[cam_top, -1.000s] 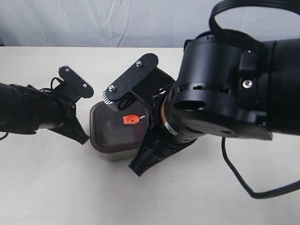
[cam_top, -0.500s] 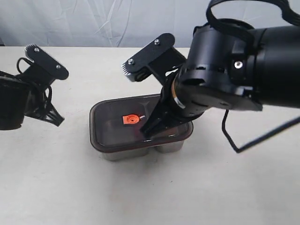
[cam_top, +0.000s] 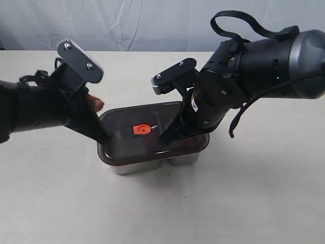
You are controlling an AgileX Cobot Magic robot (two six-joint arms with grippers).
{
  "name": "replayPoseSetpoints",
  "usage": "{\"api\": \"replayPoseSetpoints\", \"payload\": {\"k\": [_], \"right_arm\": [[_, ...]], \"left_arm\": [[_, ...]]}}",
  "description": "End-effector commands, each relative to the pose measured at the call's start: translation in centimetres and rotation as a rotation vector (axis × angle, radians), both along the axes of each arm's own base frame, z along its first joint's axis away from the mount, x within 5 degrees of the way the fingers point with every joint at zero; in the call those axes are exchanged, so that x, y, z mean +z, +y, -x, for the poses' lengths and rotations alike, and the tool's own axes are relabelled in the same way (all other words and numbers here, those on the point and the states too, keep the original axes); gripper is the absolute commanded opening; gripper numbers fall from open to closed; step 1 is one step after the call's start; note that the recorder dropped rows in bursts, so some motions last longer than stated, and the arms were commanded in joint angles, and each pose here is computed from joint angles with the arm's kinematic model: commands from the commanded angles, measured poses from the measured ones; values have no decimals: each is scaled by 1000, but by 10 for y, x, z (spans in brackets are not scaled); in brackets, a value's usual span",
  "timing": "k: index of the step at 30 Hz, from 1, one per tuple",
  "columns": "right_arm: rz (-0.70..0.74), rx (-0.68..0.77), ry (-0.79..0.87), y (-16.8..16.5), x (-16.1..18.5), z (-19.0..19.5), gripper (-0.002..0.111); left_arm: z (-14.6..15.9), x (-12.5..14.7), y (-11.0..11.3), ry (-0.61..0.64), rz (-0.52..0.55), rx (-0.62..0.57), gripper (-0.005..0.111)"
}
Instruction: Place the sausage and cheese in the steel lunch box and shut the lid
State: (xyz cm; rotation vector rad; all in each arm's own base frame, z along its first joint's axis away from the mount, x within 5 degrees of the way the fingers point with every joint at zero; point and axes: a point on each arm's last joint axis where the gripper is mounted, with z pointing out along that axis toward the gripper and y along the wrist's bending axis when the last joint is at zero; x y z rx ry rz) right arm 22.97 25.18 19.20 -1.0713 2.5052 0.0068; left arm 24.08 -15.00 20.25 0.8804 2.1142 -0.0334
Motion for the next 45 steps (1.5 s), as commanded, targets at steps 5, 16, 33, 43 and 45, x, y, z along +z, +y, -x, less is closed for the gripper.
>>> {"api": "replayPoseSetpoints", "payload": {"k": [5,16,33,43,45], "right_arm": [[-25,1,1,1,-2,-2,-1],[104,-5,167,7,-66,-2,-1],[60,-13,149,7,-49,-1,-1],[4,-15,95,0,-11,4,-1],[8,-15,90,-2,-6,5,-1]], "left_arm": [[-5,-61,-4,174,-127,-2,0],[1,-107,-2,320,-199,-8,0],[5,-50,-4,175,-43,-20,0],[15,-6,-5,61,89,-78,0],[17,-1,-6,53,115,-100,0]]}}
